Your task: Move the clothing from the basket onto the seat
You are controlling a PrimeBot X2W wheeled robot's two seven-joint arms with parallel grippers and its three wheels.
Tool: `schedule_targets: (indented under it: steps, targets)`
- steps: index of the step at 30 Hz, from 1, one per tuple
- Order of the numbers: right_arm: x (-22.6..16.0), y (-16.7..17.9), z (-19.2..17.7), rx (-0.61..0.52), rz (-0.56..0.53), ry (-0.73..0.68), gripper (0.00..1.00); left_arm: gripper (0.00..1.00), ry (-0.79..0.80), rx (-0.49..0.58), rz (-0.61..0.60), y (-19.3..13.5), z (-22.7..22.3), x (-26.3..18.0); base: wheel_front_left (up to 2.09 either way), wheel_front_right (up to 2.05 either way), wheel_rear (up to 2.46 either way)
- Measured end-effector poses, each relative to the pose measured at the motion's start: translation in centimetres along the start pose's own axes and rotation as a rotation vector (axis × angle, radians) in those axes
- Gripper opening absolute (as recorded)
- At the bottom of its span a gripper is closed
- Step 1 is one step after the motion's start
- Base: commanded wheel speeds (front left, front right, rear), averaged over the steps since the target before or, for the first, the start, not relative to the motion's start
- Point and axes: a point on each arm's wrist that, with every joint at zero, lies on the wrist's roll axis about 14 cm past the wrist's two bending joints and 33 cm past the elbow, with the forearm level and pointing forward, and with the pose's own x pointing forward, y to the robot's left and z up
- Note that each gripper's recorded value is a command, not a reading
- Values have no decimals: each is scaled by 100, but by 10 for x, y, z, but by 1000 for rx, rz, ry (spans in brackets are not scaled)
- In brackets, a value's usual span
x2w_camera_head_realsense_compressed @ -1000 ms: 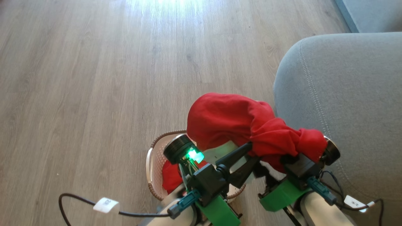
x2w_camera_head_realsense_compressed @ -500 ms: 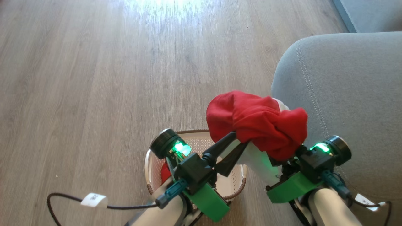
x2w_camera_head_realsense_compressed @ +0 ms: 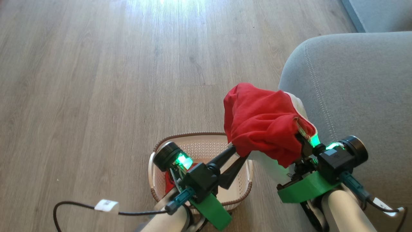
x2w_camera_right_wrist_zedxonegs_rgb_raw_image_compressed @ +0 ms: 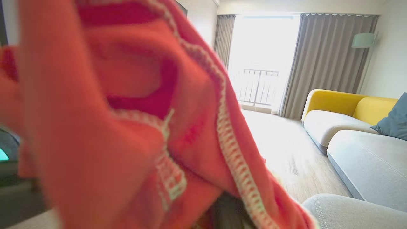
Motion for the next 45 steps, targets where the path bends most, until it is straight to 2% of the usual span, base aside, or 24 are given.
schedule_targets:
  steps: [6, 7, 8, 9, 19, 26, 38, 45]
  targets:
    - [-3, 2, -6, 10, 2, 19, 0, 0, 42, 12, -3, 1, -13, -3, 0, 0, 0]
    - [-3, 2, -6, 11, 2, 19, 0, 17, 45, 11, -3, 1, -14, -3, 0, 0, 0]
    - [-2, 2, -7, 11, 3, 19, 0, 45, 46, 11, -2, 1, -15, -4, 0, 0, 0]
    - [-2, 2, -6, 10, 0, 17, 0, 100, 55, 12, -1, 2, -18, -4, 0, 0, 0]
    - [-2, -11, -3, -1, -33, 7, 0, 100, 99, 15, 17, 8, -30, -10, 0, 0, 0]
    - [-5, -31, 1, -44, -86, 2, 0, 100, 127, 21, 26, 11, -39, -14, 0, 0, 0]
    - [-9, -55, 7, -80, -155, -11, 0, 100, 215, -32, 41, 9, -65, -33, 0, 0, 0]
    - [-18, -80, 4, -98, -235, 7, 0, 100, 250, -43, 41, 9, -75, -39, 0, 0, 0]
